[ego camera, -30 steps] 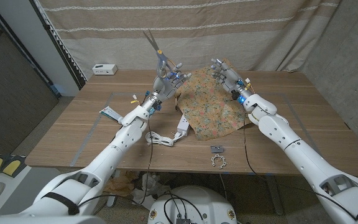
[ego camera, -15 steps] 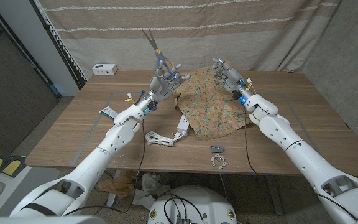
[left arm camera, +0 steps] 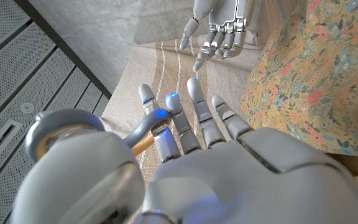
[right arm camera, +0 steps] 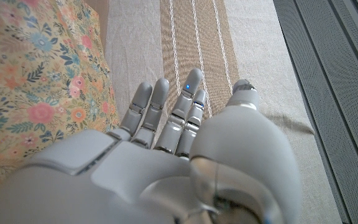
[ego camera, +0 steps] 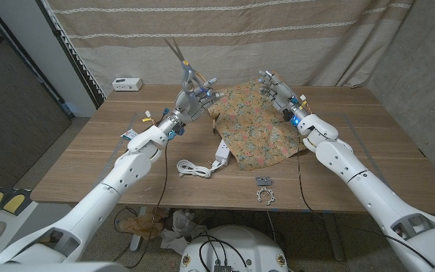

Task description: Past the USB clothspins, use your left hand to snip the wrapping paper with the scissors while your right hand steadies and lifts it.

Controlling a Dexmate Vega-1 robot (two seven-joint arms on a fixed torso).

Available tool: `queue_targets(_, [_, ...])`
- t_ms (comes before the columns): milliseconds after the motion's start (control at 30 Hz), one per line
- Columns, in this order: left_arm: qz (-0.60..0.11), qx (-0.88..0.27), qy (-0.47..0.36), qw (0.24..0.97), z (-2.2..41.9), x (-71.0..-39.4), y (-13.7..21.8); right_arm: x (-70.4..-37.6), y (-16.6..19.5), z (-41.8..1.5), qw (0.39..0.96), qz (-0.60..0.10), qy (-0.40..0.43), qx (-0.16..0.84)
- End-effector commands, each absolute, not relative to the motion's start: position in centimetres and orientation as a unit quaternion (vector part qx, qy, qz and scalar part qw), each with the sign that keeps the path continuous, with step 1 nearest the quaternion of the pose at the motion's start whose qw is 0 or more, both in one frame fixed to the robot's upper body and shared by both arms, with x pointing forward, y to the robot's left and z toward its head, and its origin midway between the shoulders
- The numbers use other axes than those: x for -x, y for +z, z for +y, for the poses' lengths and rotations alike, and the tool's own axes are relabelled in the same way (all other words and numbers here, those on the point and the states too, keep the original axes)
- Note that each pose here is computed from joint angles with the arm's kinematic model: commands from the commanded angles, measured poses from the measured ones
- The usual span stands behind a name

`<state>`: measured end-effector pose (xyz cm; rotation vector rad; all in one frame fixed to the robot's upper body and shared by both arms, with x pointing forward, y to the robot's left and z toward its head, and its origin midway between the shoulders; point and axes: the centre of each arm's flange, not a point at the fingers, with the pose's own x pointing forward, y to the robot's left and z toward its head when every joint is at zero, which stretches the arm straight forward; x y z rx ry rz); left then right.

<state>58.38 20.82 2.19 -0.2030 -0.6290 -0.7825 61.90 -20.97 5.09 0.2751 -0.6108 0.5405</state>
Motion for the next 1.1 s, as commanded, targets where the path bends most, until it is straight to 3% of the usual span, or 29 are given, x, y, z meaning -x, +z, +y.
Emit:
queue_targets(33, [-0.277, 0.07, -0.33, 0.9, 22.6, -55.9, 2.2, -61.9, 5.0, -21.2, 0.911, -0.291, 0.257, -0.135])
queue_targets(1100, [-0.23, 0.019, -0.302, 0.925, 25.0, -53.4, 2.4, -63.1, 5.0, -21.7, 0.915, -0.285, 0.251, -0.136])
